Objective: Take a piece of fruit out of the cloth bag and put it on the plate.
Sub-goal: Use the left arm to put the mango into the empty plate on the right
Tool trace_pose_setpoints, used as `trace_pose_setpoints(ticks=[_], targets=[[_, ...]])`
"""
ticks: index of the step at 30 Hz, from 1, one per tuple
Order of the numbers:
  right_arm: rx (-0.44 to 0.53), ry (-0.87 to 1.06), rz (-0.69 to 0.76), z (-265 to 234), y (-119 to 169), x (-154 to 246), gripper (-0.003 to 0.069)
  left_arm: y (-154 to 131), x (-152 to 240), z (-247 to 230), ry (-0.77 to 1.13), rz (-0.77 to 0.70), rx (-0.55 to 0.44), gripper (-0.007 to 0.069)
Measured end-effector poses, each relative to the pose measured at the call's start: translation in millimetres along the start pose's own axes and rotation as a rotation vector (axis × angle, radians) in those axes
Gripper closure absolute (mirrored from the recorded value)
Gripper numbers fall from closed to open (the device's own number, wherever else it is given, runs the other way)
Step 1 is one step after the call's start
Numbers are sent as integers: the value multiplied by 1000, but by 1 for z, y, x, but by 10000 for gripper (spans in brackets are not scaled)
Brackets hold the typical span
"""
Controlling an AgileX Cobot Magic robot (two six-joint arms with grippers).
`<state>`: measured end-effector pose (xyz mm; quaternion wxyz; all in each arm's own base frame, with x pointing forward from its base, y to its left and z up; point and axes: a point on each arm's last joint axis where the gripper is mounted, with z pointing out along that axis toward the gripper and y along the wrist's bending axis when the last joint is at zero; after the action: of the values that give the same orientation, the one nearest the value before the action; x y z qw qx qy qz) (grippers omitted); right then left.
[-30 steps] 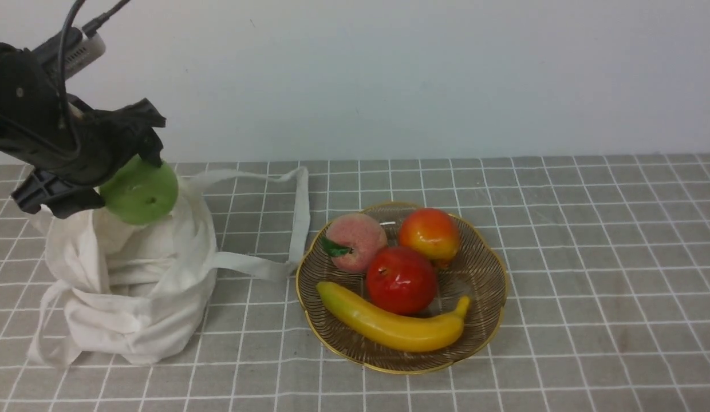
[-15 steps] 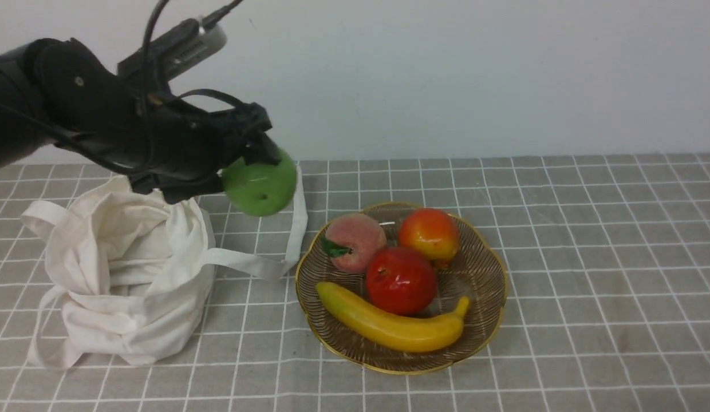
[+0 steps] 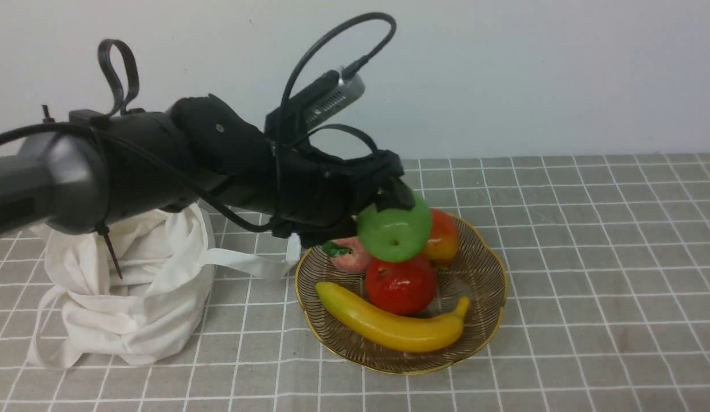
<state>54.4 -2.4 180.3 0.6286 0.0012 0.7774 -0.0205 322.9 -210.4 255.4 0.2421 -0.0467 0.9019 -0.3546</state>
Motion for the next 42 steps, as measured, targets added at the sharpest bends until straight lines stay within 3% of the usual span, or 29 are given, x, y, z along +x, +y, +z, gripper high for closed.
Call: trace_pose_setpoints(ticks=[10,20,42], targets=[[0,0,0,0,0,0,676,-43,32,15,-39,166,121,36],[0,0,0,0,0,0,676,-27,42,55,-21,161,81,36],[0,0,0,0,0,0,676,-21,42,72,-56,200,81,8]])
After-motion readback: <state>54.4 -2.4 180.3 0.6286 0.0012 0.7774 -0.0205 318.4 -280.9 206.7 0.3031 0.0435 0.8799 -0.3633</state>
